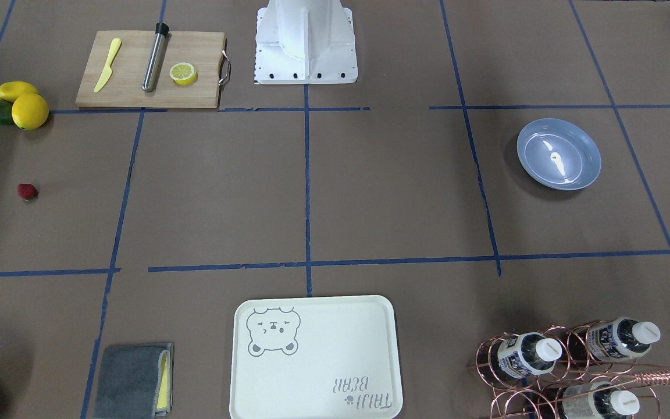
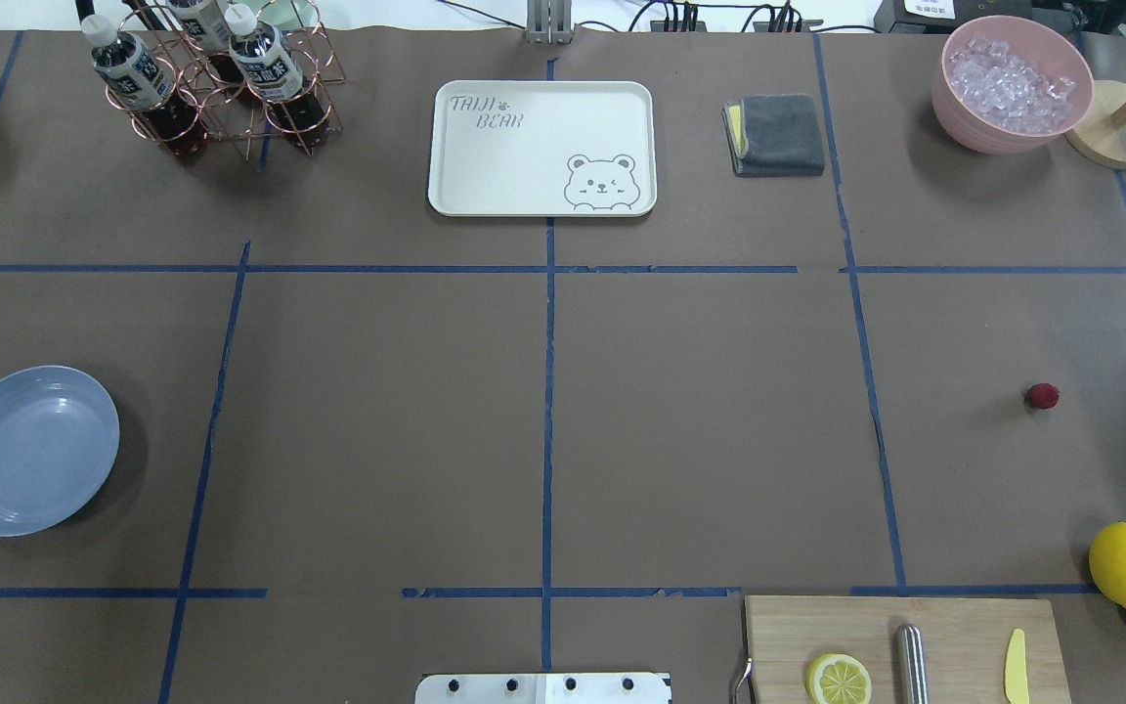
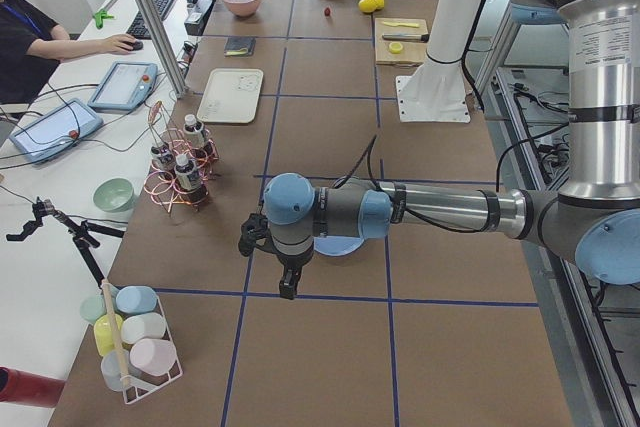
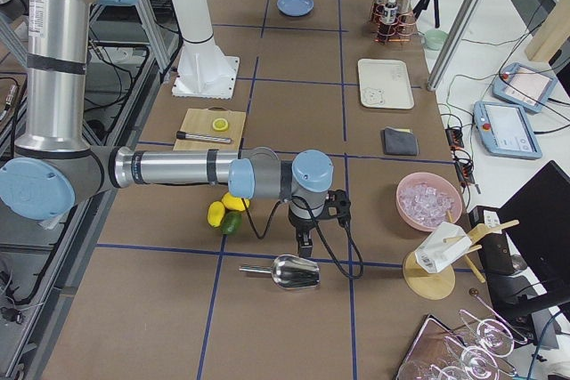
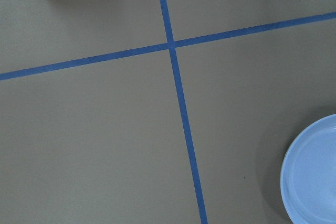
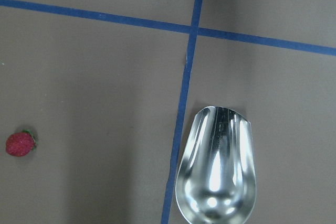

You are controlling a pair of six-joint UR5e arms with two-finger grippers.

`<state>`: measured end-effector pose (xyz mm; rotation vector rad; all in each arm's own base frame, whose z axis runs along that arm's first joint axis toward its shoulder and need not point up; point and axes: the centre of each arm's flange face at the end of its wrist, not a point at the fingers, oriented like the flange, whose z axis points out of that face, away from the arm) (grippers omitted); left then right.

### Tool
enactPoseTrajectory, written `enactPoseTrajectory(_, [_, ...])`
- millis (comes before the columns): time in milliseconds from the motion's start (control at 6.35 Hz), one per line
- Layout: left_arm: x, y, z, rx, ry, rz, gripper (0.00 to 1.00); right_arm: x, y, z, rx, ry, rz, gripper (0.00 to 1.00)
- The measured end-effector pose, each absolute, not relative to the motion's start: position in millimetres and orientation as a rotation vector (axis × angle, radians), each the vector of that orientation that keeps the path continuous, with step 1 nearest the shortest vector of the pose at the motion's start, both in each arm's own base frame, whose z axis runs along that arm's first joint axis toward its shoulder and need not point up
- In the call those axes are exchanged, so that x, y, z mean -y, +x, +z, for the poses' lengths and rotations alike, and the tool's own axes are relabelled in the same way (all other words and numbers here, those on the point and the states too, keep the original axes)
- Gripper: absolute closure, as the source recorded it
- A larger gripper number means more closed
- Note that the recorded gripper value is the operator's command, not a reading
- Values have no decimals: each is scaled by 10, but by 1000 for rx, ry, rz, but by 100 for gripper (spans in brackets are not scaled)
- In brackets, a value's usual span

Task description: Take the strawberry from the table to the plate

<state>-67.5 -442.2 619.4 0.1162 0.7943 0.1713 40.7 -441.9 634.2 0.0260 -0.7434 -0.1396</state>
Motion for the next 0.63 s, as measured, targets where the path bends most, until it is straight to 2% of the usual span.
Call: enactPoseTrajectory(630, [4555, -650, 5832, -769, 294, 251, 0, 4628, 391, 5984, 745, 221, -177, 0])
